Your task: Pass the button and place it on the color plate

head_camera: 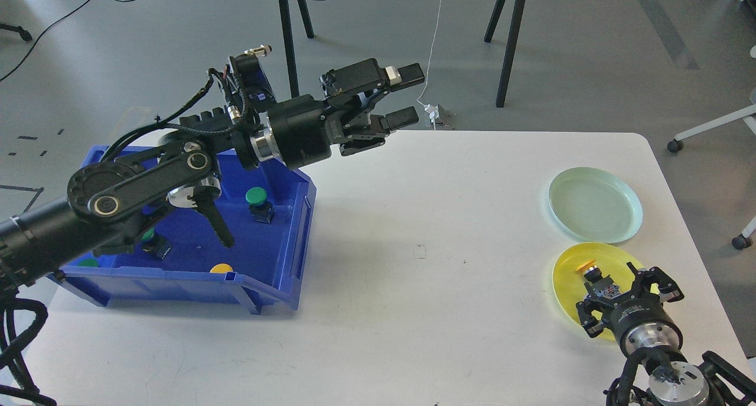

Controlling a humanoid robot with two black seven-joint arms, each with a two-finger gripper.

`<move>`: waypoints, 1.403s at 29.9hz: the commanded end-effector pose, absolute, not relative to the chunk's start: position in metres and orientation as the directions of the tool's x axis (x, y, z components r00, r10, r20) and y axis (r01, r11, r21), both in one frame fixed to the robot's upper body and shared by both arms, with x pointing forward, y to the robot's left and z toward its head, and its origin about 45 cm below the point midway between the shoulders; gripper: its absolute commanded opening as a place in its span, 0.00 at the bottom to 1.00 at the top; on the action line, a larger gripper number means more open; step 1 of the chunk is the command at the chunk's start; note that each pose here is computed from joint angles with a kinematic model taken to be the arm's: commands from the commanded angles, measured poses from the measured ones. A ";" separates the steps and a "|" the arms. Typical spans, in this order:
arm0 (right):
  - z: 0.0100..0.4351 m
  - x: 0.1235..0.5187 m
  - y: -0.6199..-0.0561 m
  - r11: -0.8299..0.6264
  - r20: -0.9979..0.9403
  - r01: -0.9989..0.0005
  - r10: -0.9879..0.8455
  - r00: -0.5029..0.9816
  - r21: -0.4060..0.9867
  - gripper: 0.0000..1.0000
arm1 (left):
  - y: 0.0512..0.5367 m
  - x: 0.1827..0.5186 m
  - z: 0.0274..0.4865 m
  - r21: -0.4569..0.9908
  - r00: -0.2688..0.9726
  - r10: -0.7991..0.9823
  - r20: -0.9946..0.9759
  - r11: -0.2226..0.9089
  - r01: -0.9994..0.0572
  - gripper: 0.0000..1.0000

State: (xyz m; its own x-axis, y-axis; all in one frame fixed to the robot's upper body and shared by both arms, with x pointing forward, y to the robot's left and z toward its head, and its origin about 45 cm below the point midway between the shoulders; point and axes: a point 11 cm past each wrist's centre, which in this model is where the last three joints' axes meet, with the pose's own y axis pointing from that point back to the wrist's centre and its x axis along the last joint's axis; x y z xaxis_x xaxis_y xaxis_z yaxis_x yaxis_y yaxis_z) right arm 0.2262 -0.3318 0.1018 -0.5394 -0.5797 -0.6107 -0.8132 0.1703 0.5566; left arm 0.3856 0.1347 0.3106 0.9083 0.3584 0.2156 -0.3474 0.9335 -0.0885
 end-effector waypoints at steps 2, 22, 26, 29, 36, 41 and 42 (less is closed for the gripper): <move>0.138 0.248 -0.322 0.087 -0.721 -0.906 -0.576 -0.385 0.415 0.99 | 0.211 0.386 0.350 -0.017 0.842 0.405 0.357 0.904 -0.428 0.93; 0.277 0.376 -0.295 -0.251 -0.574 -0.967 -0.786 0.228 -0.039 0.99 | 0.440 0.379 0.215 0.846 0.817 -0.231 0.529 0.228 -0.483 0.95; 0.266 0.370 -0.299 -0.241 -0.583 -0.971 -0.787 0.204 -0.014 0.99 | 0.447 0.379 0.193 0.877 0.847 -0.231 0.478 0.178 -0.447 0.95; 0.266 0.369 -0.301 -0.248 -0.587 -0.969 -0.781 0.213 -0.022 0.99 | 0.451 0.376 0.182 0.891 0.862 -0.227 0.453 0.153 -0.427 0.95; 0.266 0.368 -0.303 -0.247 -0.585 -0.969 -0.783 0.214 -0.024 0.99 | 0.455 0.374 0.169 0.901 0.877 -0.212 0.432 0.133 -0.412 0.95; 0.265 0.367 -0.303 -0.247 -0.585 -0.969 -0.783 0.213 -0.021 0.99 | 0.457 0.368 0.162 0.908 0.885 -0.205 0.419 0.131 -0.399 0.94; 0.265 0.367 -0.303 -0.247 -0.585 -0.969 -0.783 0.213 -0.021 0.99 | 0.458 0.366 0.160 0.910 0.888 -0.203 0.413 0.131 -0.394 0.94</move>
State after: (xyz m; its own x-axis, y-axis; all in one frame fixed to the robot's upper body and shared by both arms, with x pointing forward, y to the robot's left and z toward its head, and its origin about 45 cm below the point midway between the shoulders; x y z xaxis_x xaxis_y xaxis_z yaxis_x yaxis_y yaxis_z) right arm 0.3677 -0.3036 0.2659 0.2131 -0.7831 -0.5842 -0.9689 -0.2464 -0.0232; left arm 0.3702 0.4566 0.1645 0.8819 -0.2066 0.4238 -0.4041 0.1318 0.9052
